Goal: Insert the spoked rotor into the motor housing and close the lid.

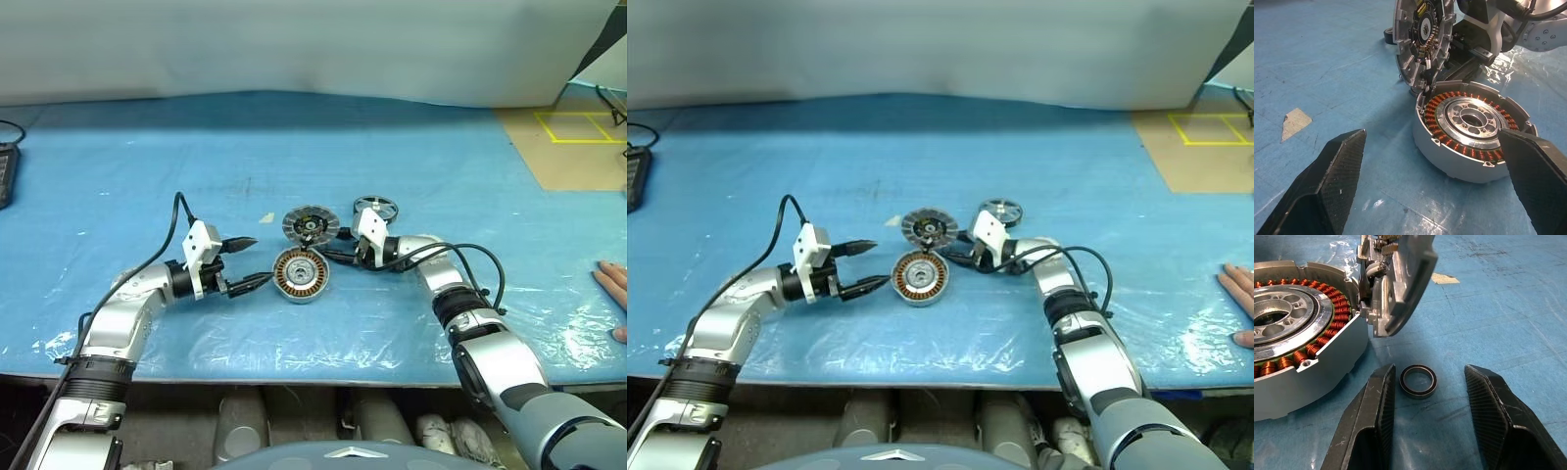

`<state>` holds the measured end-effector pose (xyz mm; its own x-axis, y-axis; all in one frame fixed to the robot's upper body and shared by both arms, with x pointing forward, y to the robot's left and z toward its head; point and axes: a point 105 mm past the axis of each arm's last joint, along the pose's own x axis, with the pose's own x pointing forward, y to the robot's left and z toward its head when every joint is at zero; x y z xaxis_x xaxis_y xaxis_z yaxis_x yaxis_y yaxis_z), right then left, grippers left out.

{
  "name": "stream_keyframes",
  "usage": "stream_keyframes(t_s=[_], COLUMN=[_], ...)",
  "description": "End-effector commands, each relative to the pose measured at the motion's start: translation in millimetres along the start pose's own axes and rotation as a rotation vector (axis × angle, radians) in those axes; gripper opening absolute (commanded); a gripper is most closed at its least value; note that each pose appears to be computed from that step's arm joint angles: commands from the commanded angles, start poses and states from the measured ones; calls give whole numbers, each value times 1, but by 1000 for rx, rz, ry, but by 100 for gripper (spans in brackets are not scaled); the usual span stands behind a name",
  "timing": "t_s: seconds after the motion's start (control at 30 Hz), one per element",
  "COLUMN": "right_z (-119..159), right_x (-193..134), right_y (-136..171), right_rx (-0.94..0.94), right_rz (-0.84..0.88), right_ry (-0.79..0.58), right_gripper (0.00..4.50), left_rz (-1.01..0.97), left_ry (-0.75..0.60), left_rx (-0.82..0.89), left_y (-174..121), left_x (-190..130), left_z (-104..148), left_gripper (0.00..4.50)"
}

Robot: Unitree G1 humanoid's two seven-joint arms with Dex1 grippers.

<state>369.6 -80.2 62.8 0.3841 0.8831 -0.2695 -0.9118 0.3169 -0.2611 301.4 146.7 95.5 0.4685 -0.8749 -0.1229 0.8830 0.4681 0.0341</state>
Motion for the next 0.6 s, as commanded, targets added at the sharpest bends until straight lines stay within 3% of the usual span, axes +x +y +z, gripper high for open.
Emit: stream_keyframes(t_s=[0.03, 0.13, 0.17, 0.6], right_z=[-11, -11, -11, -7], right_x=[-7, -11, -12, -35], right_y=[0, -2, -3, -8], right_rx=[25, 22, 21, 37], right_rz=[-9, -19, -23, -39], right_ry=[35, 38, 39, 16], right_gripper=[167, 66, 53, 53], left_rz=[2, 0, -1, 0], left_ry=[-16, -17, -18, -37], left_rx=[29, 31, 31, 38], left_y=[1, 0, 0, -1], left_x=[-1, 0, 1, 3], left_z=[5, 4, 4, 2], left_gripper=[450, 450, 450, 450])
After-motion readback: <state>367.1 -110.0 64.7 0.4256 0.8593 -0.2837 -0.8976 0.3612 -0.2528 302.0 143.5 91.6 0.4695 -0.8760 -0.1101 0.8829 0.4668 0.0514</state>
